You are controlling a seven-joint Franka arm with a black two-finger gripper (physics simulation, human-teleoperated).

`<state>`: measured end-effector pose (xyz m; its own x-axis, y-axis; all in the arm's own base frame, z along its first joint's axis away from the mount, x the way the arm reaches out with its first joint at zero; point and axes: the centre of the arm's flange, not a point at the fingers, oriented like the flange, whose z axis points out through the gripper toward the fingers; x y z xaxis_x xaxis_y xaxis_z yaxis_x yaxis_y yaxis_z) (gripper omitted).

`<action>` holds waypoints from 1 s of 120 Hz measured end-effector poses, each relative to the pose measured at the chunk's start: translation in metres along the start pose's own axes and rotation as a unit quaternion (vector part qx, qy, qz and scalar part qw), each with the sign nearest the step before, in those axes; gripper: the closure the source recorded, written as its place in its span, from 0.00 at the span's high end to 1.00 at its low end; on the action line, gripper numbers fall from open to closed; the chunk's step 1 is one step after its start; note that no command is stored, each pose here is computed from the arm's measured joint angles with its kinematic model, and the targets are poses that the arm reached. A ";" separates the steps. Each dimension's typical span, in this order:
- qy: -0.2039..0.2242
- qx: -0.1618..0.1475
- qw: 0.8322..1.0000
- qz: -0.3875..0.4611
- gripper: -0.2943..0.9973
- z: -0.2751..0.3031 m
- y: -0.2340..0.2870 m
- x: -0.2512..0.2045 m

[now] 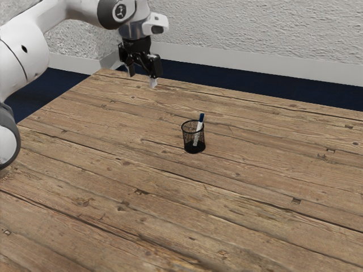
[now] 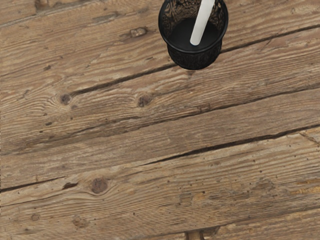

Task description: Take the marker out of the pen holder and place it to the left of the pen holder.

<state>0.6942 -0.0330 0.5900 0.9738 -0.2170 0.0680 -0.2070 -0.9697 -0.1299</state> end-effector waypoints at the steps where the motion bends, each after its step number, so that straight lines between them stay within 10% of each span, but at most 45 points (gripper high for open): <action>1: 0.002 0.000 1.000 0.000 0.77 0.001 0.000 0.001; 61: -0.019 -0.017 1.000 0.009 0.77 0.160 -0.014 0.050; 120: 0.123 -0.109 0.986 -0.013 0.64 0.198 0.010 0.100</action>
<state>0.8087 -0.0420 0.3992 0.9324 -0.1868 0.3095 -0.2241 -0.9705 0.0892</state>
